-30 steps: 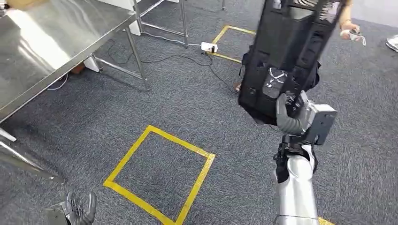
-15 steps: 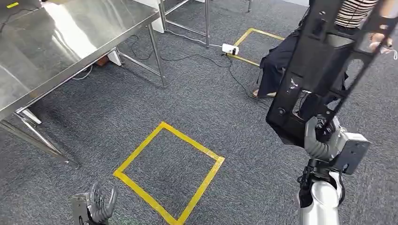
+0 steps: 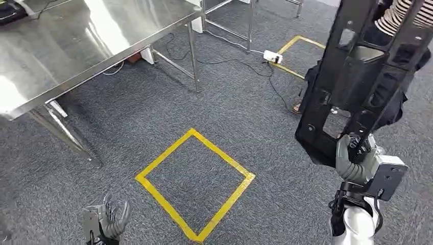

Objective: Take the parts from the cabinet and place them on the table.

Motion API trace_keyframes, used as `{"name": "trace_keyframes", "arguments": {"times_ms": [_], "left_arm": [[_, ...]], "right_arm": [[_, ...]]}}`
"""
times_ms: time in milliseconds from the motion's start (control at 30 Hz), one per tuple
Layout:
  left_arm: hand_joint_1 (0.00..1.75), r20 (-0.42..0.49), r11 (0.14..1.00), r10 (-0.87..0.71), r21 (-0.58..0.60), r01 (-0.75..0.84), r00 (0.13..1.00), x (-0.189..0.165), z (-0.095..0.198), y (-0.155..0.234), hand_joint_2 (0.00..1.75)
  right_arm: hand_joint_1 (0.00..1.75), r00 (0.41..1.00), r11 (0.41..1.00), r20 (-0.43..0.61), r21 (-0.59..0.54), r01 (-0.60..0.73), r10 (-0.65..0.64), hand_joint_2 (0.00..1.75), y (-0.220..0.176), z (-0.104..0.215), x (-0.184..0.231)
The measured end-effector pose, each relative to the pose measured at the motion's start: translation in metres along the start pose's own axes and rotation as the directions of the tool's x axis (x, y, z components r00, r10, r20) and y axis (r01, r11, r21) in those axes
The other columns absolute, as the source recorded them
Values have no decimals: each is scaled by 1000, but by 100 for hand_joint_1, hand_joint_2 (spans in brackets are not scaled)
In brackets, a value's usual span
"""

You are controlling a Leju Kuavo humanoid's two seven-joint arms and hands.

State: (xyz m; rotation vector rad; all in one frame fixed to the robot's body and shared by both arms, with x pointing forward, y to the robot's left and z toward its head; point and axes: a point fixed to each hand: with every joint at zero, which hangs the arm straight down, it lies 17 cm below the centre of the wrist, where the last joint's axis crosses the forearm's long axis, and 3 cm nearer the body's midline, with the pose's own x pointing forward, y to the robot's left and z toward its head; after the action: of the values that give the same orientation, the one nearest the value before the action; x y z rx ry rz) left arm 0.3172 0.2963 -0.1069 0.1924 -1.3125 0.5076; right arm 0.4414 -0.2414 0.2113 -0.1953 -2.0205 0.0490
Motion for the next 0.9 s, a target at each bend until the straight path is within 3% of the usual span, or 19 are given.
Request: {"name": "trace_keyframes", "arguments": {"times_ms": [900], "left_arm": [[0,-8,1000,-10,-24,10,1000,-3,0,-4,175]], "right_arm": [[175,1000,1000,15,-16,-23,24,175,-12,4,2]]}}
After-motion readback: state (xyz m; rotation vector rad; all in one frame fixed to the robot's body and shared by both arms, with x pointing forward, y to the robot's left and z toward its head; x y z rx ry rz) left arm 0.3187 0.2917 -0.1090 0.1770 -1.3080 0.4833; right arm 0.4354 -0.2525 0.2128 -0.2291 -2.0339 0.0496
